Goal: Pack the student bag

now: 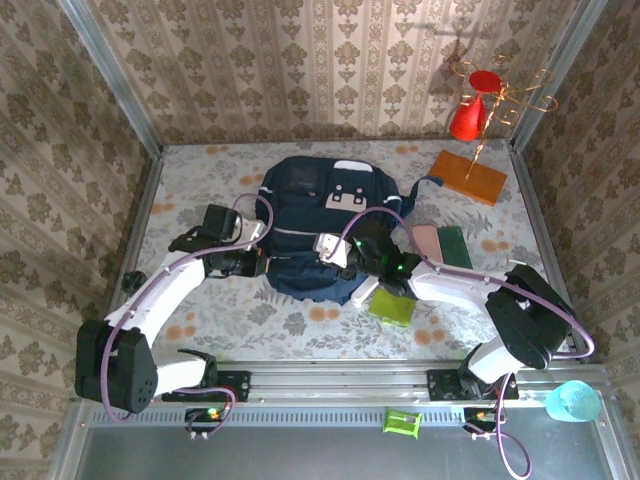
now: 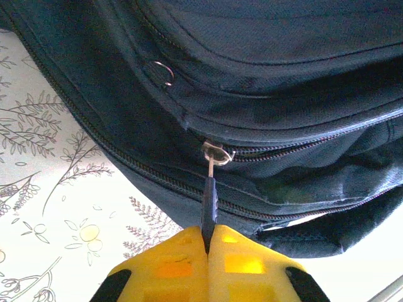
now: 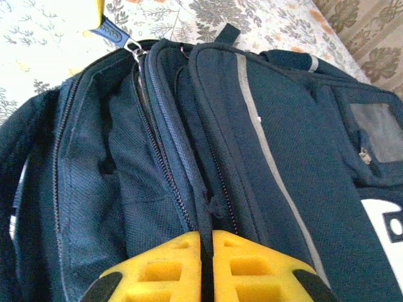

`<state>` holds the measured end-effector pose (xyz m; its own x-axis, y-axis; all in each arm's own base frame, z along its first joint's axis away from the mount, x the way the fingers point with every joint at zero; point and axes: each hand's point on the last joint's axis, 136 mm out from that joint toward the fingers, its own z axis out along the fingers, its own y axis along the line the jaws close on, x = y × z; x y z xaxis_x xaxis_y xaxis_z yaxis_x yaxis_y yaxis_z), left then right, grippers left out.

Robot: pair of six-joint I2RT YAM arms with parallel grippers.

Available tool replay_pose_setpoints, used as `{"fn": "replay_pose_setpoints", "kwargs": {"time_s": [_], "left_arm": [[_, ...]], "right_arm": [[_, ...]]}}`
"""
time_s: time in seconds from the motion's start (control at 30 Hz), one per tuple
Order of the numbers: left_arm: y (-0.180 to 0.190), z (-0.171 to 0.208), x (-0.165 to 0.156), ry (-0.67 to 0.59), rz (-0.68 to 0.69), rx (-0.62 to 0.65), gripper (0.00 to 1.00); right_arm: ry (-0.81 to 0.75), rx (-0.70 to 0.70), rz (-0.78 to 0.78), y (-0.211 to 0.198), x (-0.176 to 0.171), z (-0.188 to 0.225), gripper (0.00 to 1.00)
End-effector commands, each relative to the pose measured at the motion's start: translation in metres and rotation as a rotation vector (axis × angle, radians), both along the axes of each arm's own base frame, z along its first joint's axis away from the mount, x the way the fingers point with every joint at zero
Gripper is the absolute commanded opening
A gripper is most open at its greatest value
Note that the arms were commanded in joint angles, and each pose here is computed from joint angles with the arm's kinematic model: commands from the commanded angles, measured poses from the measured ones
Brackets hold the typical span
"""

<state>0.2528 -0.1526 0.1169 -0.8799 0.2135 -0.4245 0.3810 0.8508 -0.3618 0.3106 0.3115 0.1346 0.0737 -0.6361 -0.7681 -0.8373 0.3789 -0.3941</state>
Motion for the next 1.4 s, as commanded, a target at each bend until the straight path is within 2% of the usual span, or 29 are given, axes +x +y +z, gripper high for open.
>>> {"fn": "replay_pose_setpoints", "kwargs": {"time_s": [0.0,0.17,0.43,0.63,0.8,0.9,1.0,1.13,1.27,1.37], "left_arm": [[-0.003,0.000,-0.011,0.027,-0.043,0.007,0.00],[-0.016,0.006,-0.018,0.017,-0.083,-0.032,0.00],[-0.022,0.013,-0.026,0.005,-0.099,-0.065,0.00],[-0.021,0.016,-0.027,-0.010,-0.097,-0.069,0.00],[-0.020,0.016,-0.026,-0.016,-0.095,-0.059,0.00],[-0.020,0.018,-0.025,-0.022,-0.097,-0.060,0.00],[-0.020,0.018,-0.025,-0.022,-0.096,-0.058,0.00],[-0.020,0.019,-0.025,-0.023,-0.093,-0.062,0.00],[-0.011,0.018,-0.021,-0.038,-0.061,-0.019,0.00],[0.001,0.014,-0.017,-0.041,-0.026,0.034,0.00]], "right_arm": [[0.042,0.037,-0.021,0.002,0.000,0.007,0.21],[0.031,0.012,0.024,0.031,-0.010,0.004,0.33],[-0.018,-0.059,0.081,0.069,-0.003,0.002,0.36],[-0.010,-0.107,0.098,0.075,0.000,-0.013,0.38],[0.007,-0.096,0.112,0.077,-0.005,-0.013,0.51],[-0.002,-0.105,0.103,0.077,-0.002,-0.016,0.51],[-0.037,-0.128,0.065,0.075,0.009,-0.019,0.45],[-0.074,-0.145,0.028,0.075,0.019,-0.019,0.30],[-0.131,-0.108,0.008,0.073,0.022,-0.006,0.12],[-0.163,-0.058,-0.003,0.065,0.022,0.009,0.04]]}}
